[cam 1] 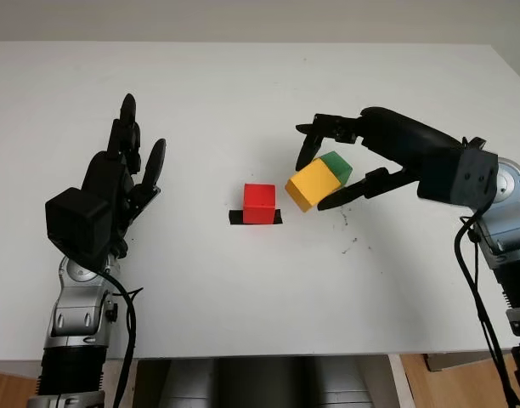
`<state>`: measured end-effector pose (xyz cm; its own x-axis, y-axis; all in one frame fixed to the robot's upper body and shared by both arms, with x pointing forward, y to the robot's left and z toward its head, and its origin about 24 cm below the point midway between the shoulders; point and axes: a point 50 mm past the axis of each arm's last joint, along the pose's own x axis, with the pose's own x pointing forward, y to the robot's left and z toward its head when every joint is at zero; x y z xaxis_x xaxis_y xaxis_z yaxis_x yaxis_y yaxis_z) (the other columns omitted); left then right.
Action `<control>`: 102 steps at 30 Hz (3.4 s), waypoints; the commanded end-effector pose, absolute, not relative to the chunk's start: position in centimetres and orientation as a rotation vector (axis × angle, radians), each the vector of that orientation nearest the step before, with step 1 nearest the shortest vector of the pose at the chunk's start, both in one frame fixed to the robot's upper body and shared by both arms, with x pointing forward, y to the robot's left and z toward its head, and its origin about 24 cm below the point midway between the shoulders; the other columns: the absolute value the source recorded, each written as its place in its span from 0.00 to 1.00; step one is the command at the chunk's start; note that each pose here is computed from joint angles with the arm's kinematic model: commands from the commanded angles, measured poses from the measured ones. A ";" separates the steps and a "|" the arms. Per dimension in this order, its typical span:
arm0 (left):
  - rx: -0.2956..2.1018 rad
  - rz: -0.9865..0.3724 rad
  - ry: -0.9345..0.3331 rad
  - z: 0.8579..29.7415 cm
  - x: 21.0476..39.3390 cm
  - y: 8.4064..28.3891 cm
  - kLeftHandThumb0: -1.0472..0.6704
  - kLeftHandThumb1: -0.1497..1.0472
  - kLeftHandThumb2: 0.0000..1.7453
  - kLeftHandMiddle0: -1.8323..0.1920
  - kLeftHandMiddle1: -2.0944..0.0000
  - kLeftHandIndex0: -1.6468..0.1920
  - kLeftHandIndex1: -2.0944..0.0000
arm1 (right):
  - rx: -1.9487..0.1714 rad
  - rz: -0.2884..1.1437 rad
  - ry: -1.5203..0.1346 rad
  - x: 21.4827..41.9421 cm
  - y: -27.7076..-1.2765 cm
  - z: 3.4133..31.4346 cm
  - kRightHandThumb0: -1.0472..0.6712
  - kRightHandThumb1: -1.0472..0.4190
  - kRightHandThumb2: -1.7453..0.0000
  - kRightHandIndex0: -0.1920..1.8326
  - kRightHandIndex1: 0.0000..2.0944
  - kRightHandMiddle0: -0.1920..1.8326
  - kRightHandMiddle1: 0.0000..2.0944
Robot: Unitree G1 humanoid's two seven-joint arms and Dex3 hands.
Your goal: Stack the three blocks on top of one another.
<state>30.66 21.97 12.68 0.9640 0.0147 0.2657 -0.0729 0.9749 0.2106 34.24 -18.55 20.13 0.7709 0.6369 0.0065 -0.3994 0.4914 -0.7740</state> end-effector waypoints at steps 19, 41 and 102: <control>0.234 0.055 -0.275 12.7 30.3 21.8 0.23 1.00 0.27 0.95 0.98 0.93 0.97 | -0.202 0.445 -0.027 33.7 -13.2 18.1 0.34 0.03 0.97 0.19 0.01 0.19 0.86; 0.264 0.066 -0.270 12.7 30.1 21.6 0.21 1.00 0.27 0.96 0.97 0.94 0.98 | -0.173 0.353 0.064 32.6 -12.8 16.2 0.37 0.02 0.97 0.18 0.02 0.16 0.86; 0.268 0.036 -0.250 12.9 29.6 22.0 0.21 1.00 0.27 0.98 0.98 0.96 0.98 | -0.287 0.398 0.078 33.5 -11.8 14.1 0.36 0.04 0.97 0.19 0.03 0.19 0.83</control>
